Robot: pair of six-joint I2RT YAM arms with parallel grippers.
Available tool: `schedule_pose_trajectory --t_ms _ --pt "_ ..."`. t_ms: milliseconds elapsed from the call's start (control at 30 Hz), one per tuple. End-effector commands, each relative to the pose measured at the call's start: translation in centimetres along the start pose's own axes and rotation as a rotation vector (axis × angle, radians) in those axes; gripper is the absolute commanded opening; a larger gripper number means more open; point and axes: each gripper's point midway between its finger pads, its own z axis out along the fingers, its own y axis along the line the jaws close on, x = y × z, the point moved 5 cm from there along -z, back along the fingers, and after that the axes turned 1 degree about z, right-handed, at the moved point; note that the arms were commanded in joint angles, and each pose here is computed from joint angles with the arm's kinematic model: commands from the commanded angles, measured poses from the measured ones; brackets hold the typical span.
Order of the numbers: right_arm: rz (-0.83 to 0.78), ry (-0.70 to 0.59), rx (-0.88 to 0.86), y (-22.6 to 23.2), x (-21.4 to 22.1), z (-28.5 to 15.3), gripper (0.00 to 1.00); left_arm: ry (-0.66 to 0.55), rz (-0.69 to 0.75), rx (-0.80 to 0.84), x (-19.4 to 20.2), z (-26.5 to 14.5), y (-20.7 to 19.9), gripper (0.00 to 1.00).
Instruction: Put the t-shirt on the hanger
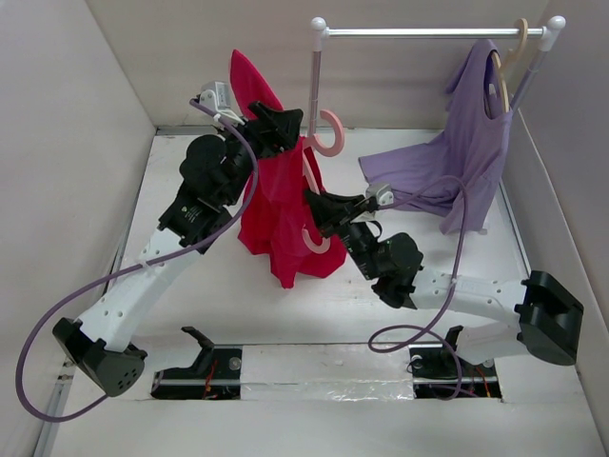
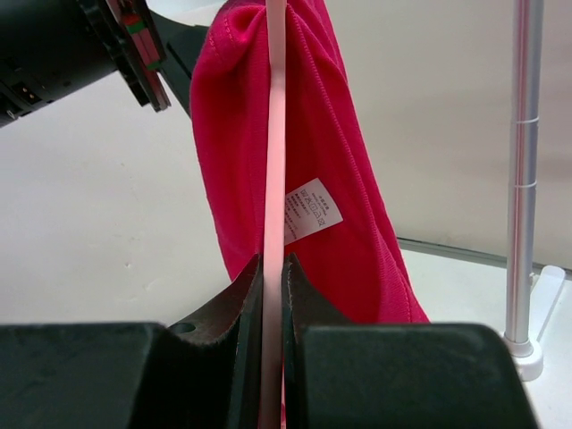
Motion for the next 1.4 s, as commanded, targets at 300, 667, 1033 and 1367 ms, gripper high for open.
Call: schedule_pose_trajectory --t_ms 300,667,1033,1367 --pt "0.042 -0.138 -0.053 2.8 -4.2 3.1 0.0 0.033 -0.108 0.025 1.5 0.0 -0.1 0.62" --pt "0.097 -0.116 -0.054 3.5 -2.6 4.0 0.0 0.004 -0.14 0.051 2.1 -1.4 0.5 0.15" --pt "0.07 -0.05 -0.057 3.8 -0.9 3.2 0.08 -0.024 -0.139 0.052 2.4 -2.4 1.3 0.0" --pt "0.042 0.069 -0.112 3.2 -1.7 -0.5 0.54 -0.065 -0.163 0.145 -0.1 -3.4 0.0 0.0"
